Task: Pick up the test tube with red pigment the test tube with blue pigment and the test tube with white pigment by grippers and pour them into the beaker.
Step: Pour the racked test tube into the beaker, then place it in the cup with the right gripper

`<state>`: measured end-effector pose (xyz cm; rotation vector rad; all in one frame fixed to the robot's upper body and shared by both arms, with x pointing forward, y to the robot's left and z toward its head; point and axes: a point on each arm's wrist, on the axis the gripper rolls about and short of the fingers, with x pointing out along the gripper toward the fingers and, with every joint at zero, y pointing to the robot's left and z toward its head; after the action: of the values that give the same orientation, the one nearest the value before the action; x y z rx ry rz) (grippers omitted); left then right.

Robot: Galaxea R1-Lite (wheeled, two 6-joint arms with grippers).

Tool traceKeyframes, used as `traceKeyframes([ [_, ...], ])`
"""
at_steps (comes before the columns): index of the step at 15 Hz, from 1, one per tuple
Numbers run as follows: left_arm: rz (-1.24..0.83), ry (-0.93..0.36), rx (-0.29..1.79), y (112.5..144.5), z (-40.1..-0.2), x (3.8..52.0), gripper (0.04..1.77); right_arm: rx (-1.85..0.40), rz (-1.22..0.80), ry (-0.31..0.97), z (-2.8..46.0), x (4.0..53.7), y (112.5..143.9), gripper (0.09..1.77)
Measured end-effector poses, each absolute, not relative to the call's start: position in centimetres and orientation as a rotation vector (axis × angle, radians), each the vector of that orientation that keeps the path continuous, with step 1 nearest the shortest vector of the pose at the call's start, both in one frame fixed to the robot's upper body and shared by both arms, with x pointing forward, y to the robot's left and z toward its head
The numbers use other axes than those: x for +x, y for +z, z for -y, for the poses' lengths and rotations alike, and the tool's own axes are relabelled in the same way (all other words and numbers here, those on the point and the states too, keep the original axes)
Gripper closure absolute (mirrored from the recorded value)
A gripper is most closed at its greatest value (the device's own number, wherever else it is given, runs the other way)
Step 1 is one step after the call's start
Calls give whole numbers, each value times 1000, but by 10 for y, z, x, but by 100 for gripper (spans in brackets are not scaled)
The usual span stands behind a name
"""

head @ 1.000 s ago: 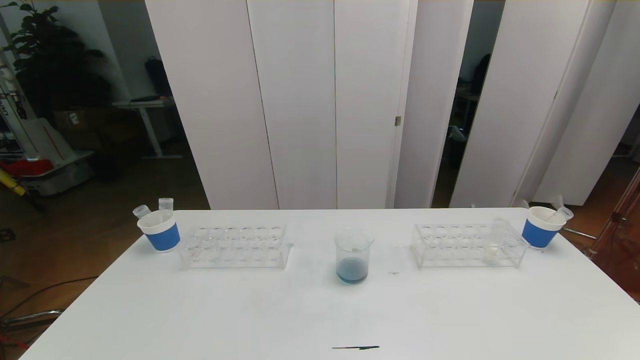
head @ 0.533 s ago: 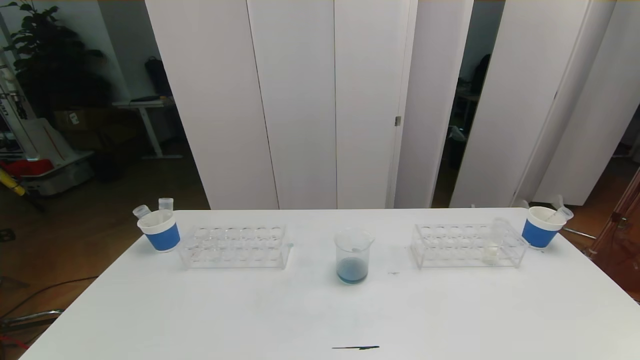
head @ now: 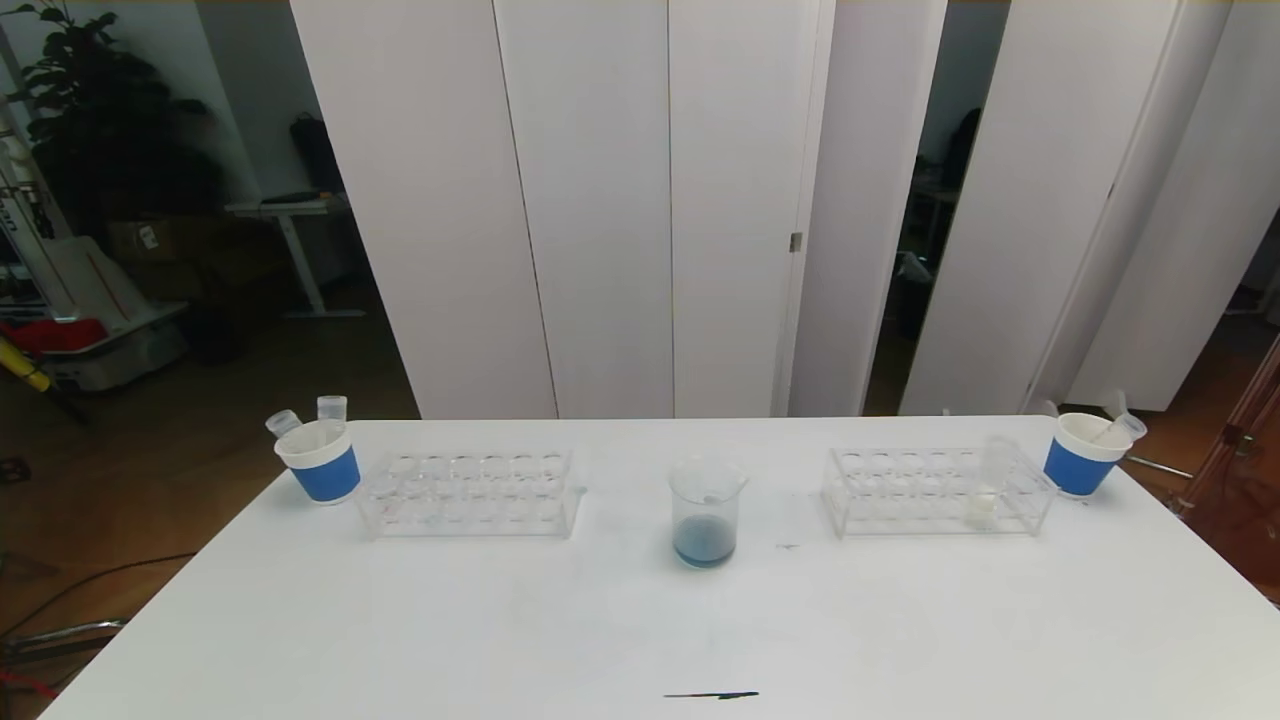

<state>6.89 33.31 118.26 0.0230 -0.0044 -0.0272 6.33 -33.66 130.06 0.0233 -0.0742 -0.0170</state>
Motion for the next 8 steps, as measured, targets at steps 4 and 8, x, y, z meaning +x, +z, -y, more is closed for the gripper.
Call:
traceKeyframes([
  [4,3,-27,23,1183,-333,69,6,39,-16,-31,337,113,1359,11],
  [8,3,-26,23,1183,-333,69,6,61,-72,-71,342,192,1383,11],
])
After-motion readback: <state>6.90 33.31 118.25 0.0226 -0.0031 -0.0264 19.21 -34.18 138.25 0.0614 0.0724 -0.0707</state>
